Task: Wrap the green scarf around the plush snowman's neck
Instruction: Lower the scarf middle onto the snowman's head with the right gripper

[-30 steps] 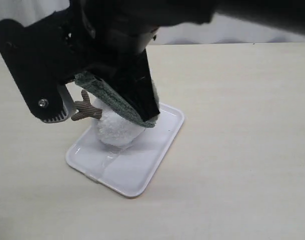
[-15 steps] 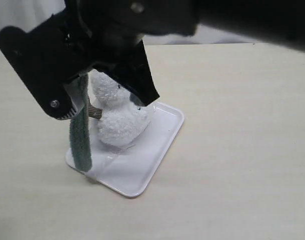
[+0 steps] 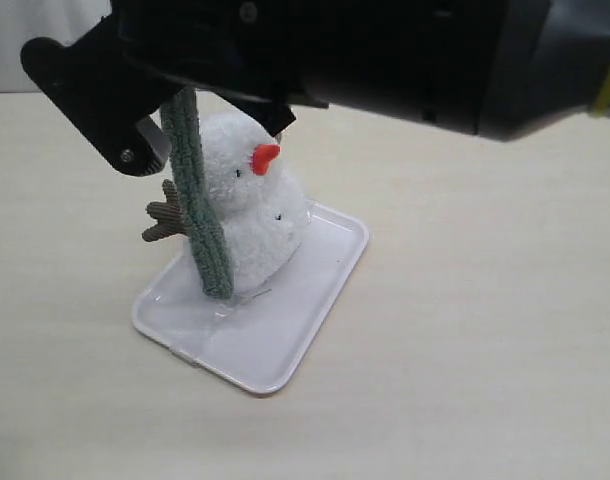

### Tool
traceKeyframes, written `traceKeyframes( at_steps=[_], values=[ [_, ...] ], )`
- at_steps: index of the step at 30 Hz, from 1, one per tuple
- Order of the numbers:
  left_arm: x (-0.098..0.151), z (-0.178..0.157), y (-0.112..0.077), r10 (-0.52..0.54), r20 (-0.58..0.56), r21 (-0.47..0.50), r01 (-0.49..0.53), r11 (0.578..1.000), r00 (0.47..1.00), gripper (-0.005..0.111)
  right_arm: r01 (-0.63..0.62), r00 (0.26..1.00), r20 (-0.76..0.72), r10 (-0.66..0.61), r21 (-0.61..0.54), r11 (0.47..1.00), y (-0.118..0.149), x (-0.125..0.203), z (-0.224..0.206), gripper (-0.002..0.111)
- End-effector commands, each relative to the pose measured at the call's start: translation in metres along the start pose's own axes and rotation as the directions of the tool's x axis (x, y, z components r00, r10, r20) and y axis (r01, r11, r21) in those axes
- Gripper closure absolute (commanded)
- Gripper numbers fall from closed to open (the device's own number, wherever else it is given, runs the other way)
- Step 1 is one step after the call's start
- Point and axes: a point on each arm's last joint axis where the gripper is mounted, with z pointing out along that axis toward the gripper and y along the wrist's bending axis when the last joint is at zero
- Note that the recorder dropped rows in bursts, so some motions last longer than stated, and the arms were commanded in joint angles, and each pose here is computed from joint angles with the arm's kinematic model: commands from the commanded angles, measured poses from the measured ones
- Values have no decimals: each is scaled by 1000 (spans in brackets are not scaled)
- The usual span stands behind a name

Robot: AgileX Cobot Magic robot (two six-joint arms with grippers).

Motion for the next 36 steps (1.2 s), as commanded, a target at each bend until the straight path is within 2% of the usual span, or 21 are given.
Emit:
traceKeyframes(
  at_steps=[1, 3, 5, 9, 12, 19, 27, 29, 32, 34, 36],
  values=[
    [0, 0, 0, -2, 12, 7, 2, 1000, 1000, 107, -142, 981, 129, 142, -7, 990, 1, 0, 17, 104],
    [0, 0, 0, -2, 12, 7, 2, 1000, 1000, 107, -209, 966, 156, 206, 0, 978, 2, 2, 30, 104],
    [0, 0, 0, -2, 12, 7, 2, 1000, 1000, 107, -223, 965, 136, 224, -18, 975, 8, 5, 44, 104],
    [0, 0, 0, -2, 12, 7, 2, 1000, 1000, 107, -232, 971, 29, 237, -125, 965, 29, 15, 72, 104],
    [0, 0, 0, -2, 12, 7, 2, 1000, 1000, 107, -300, 953, -5, 303, -162, 940, 40, 16, 88, 104],
    [0, 0, 0, -2, 12, 7, 2, 1000, 1000, 107, -326, 944, -18, 329, -198, 924, 57, 11, 115, 104],
    [0, 0, 0, -2, 12, 7, 2, 1000, 1000, 107, -447, 892, -31, 451, -199, 872, 63, 8, 126, 103],
    [0, 0, 0, -2, 12, 7, 2, 1000, 1000, 107, -466, 882, -25, 470, -194, 863, 62, 7, 126, 95],
    [0, 0, 0, -2, 12, 7, 2, 1000, 1000, 107, -512, 857, -42, 514, -195, 837, 63, 7, 126, 76],
    [0, 0, 0, -2, 12, 7, 2, 1000, 1000, 107, -577, 815, -74, 575, -195, 793, 64, 9, 125, 61],
    [0, 0, 0, -2, 12, 7, 2, 1000, 1000, 107, -634, 773, -117, 624, -194, 749, 65, 12, 124, 51]
  ],
)
